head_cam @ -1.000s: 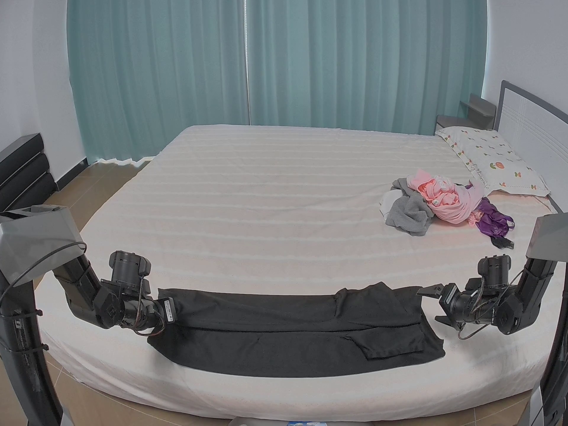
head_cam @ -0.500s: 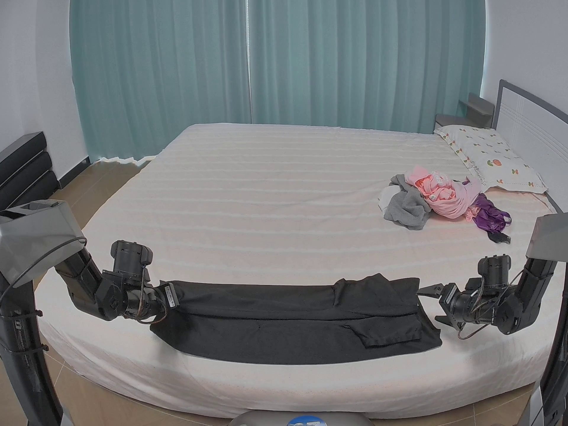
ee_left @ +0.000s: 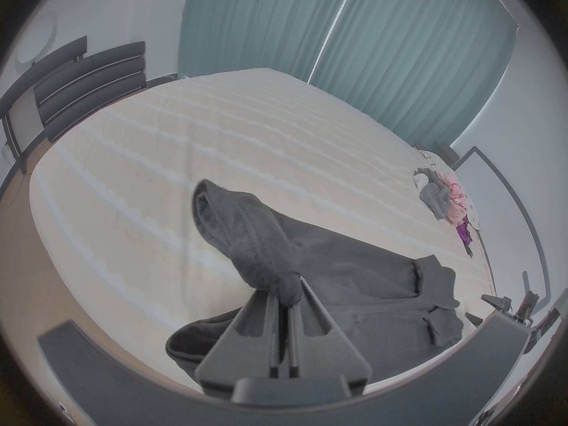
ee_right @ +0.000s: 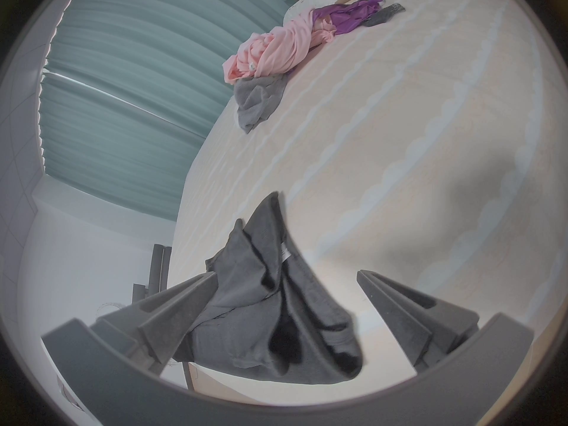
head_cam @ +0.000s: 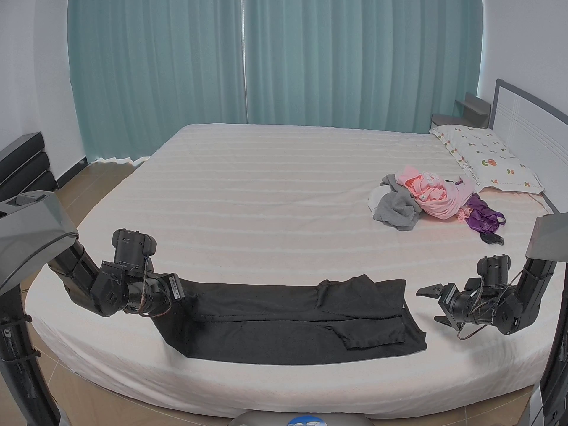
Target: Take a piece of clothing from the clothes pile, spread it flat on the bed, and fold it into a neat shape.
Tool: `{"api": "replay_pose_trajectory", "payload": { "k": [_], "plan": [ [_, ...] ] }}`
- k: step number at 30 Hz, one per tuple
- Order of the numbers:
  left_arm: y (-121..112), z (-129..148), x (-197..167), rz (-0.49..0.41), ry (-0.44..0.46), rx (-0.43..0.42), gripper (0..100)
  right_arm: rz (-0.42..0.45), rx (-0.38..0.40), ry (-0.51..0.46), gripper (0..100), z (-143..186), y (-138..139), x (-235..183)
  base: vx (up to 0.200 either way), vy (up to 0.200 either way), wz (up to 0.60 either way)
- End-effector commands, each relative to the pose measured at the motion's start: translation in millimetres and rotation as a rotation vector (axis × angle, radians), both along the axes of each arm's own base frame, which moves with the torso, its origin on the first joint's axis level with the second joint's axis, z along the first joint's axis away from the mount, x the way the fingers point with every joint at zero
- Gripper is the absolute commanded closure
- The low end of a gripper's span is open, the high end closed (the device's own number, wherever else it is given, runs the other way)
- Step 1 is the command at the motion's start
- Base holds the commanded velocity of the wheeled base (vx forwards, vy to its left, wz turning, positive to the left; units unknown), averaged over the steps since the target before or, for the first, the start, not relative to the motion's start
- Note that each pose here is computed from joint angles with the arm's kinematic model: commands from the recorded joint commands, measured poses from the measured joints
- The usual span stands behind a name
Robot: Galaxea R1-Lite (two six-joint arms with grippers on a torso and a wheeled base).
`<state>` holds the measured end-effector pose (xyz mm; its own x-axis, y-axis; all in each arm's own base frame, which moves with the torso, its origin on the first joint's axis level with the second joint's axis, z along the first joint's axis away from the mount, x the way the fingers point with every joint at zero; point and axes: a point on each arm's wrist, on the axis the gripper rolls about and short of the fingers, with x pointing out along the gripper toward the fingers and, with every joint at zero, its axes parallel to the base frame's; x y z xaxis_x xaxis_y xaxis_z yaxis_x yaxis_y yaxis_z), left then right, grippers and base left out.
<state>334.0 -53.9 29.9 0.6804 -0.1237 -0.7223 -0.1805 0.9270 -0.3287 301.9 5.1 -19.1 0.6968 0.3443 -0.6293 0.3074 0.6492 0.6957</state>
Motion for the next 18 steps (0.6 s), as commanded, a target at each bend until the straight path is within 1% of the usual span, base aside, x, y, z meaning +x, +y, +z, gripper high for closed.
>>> {"api": "replay_pose_trajectory", "payload": {
  "k": [1,4,5,6,7,10,12,15,18],
  "plan": [
    [-19,25,-5,-0.035,-0.045,-0.032,100,0.0,0.001,0.001,0,0,0,0,0.0,-0.2,0.0],
    [-29,31,-8,-0.057,-0.046,-0.04,100,0.0,0.001,0.001,0,0,0,0,0.0,-0.2,0.0],
    [-35,35,-9,-0.075,-0.05,-0.044,100,0.0,0.001,0.001,0,0,0,0,0.0,-0.2,0.0],
    [-36,35,-9,-0.077,-0.048,-0.045,100,0.002,0.001,0.001,0,0,0,0,0.0,-0.2,0.0],
    [-43,37,-11,-0.097,-0.049,-0.045,100,0.002,0.001,0.003,0,-1,0,0,0.0,-0.2,0.0],
    [-52,40,-12,-0.123,-0.055,-0.046,100,0.002,0.001,0.003,0,-1,0,0,0.0,-0.2,0.0],
    [-55,41,-12,-0.126,-0.058,-0.045,100,0.003,-0.001,0.004,0,-1,0,0,0.0,-0.2,0.0],
    [-71,45,-13,-0.143,-0.061,-0.052,100,0.004,-0.001,0.004,0,-1,1,0,0.0,-0.2,0.0],
    [-78,48,-13,-0.154,-0.059,-0.059,100,0.004,-0.001,0.004,0,-1,1,0,0.0,-0.2,0.0]
  ]
}}
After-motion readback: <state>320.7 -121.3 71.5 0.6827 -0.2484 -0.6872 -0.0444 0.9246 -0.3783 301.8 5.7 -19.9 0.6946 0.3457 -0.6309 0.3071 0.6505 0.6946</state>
